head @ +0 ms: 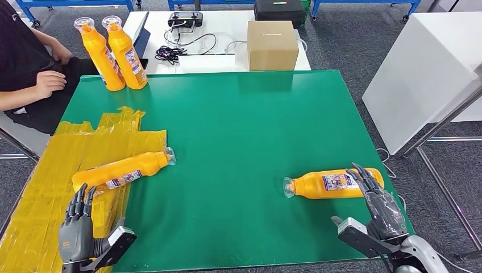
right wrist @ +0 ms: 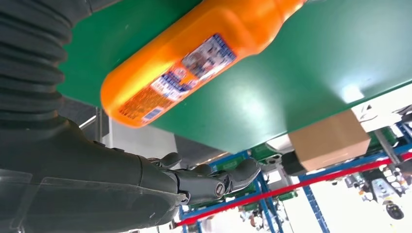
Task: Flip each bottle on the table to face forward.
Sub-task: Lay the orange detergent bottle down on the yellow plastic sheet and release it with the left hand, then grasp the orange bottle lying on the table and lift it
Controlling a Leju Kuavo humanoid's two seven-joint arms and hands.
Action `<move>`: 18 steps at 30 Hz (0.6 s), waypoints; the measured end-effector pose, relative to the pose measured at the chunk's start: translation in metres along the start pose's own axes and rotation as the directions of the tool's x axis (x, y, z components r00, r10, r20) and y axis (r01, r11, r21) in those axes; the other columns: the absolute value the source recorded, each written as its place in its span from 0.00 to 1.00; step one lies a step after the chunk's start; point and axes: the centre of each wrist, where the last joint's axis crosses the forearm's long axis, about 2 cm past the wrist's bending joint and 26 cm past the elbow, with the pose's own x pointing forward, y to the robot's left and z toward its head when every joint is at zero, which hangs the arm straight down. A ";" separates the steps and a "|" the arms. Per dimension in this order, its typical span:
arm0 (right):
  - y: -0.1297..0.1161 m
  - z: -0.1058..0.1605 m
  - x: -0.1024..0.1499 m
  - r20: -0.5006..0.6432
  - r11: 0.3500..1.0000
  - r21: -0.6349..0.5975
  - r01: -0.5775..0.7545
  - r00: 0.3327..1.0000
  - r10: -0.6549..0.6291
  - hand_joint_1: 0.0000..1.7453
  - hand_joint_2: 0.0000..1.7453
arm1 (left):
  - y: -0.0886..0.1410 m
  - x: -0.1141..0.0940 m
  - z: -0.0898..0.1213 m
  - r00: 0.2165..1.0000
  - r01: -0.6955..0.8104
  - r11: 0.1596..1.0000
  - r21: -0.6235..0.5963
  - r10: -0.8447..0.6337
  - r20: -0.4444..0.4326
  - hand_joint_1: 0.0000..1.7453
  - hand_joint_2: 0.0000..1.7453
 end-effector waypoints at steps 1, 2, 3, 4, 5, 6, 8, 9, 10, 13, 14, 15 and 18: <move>-0.002 0.001 -0.001 -0.005 1.000 -0.003 -0.008 1.000 0.008 0.00 1.00 | 0.000 0.000 0.000 1.000 -0.008 1.000 0.001 0.008 0.000 0.00 0.00; -0.004 0.002 -0.002 -0.014 1.000 -0.006 -0.019 1.000 0.019 0.00 1.00 | 0.000 0.000 0.000 1.000 -0.026 1.000 0.005 0.026 0.000 0.00 0.00; -0.007 0.003 -0.004 -0.027 0.999 -0.009 -0.034 0.999 0.033 0.00 1.00 | 0.001 0.000 0.000 0.998 -0.058 0.998 0.010 0.058 -0.001 0.00 0.00; -0.011 0.006 -0.007 -0.044 0.999 -0.010 -0.054 0.998 0.053 0.00 1.00 | 0.001 0.001 -0.001 0.994 -0.107 0.994 0.019 0.107 -0.003 0.00 0.00; -0.015 0.009 -0.011 -0.062 0.997 -0.006 -0.076 0.995 0.075 0.00 1.00 | 0.003 0.001 -0.001 0.986 -0.167 0.985 0.032 0.167 -0.005 0.00 0.00; -0.022 0.013 -0.015 -0.083 0.995 0.001 -0.103 0.991 0.103 0.00 1.00 | 0.005 0.003 -0.001 0.970 -0.244 0.968 0.048 0.245 -0.006 0.00 0.00; -0.035 0.021 -0.024 -0.124 0.987 0.021 -0.157 0.979 0.159 0.00 1.00 | 0.010 0.008 -0.003 0.919 -0.394 0.915 0.083 0.395 0.007 0.00 0.00; -0.042 0.026 -0.029 -0.146 0.982 0.031 -0.184 0.972 0.186 0.00 1.00 | 0.014 0.011 -0.005 0.886 -0.463 0.881 0.097 0.464 0.021 0.00 0.00; -0.049 0.030 -0.033 -0.165 0.978 0.039 -0.205 0.964 0.209 0.00 1.00 | 0.018 0.015 -0.007 0.857 -0.514 0.851 0.106 0.513 0.038 0.00 0.00; -0.064 0.041 -0.042 -0.216 0.967 0.046 -0.250 0.943 0.254 0.00 1.00 | 0.028 0.027 -0.012 0.797 -0.604 0.789 0.112 0.598 0.088 0.00 0.00; -0.067 0.043 -0.045 -0.229 0.965 0.044 -0.259 0.937 0.262 0.00 1.00 | 0.031 0.030 -0.013 0.789 -0.615 0.780 0.114 0.606 0.101 0.00 0.00; -0.070 0.044 -0.048 -0.241 0.962 0.041 -0.269 0.932 0.271 0.00 1.00 | 0.033 0.034 -0.015 0.783 -0.622 0.774 0.117 0.612 0.115 0.00 0.00; -0.072 0.044 -0.056 -0.271 0.958 0.042 -0.285 0.919 0.285 0.00 1.00 | 0.036 0.041 -0.019 0.769 -0.638 0.760 0.126 0.623 0.143 0.00 0.00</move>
